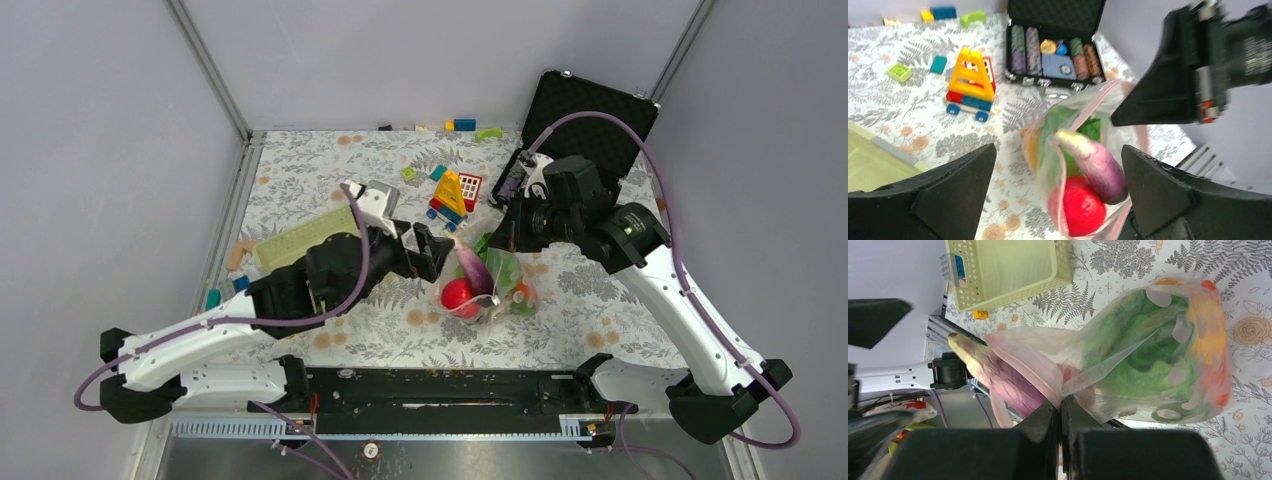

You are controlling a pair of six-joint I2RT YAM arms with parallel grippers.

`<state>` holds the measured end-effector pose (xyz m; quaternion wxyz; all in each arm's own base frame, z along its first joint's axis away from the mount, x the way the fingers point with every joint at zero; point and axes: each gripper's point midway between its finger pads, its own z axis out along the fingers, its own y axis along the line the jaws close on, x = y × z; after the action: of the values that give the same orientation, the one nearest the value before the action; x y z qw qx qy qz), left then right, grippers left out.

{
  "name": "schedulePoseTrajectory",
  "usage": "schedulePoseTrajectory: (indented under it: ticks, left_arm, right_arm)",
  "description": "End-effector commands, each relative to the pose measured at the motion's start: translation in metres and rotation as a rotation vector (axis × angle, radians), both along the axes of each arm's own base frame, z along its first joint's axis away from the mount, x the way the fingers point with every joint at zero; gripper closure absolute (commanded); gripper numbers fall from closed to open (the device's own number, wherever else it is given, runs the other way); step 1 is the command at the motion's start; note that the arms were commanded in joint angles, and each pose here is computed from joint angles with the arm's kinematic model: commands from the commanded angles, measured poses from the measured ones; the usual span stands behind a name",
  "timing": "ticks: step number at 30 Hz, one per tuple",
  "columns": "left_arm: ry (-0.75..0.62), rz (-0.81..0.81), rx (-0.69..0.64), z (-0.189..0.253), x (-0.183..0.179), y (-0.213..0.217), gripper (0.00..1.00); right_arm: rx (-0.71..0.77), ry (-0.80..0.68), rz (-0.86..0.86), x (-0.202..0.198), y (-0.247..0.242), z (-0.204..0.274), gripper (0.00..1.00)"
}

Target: Place the food in the zip-top bag and seal the zipper

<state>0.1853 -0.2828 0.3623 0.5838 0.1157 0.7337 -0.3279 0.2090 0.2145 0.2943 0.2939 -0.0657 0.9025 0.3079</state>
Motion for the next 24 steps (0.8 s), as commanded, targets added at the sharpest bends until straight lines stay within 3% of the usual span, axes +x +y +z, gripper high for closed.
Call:
schedulePoseTrajectory:
  ticks: [1,5,13,24]
  left_arm:
    - [0.084,-0.092,0.072,-0.027,-0.001,-0.010,0.01]
    - [0.129,-0.145,0.109,-0.051,-0.009,-0.014,0.01]
    - [0.148,-0.169,0.055,-0.067,-0.022,0.001,0.04]
    - [0.141,-0.105,0.054,-0.070,0.003,-0.011,0.36]
  right_arm:
    - [0.093,-0.116,0.047,0.004,0.011,0.032,0.99]
    - [0.091,-0.109,0.034,0.005,0.011,0.031,0.99]
    - [0.088,-0.087,0.030,0.006,0.012,0.025,1.00]
    - [0.147,-0.098,0.169,-0.009,0.027,0.029,1.00]
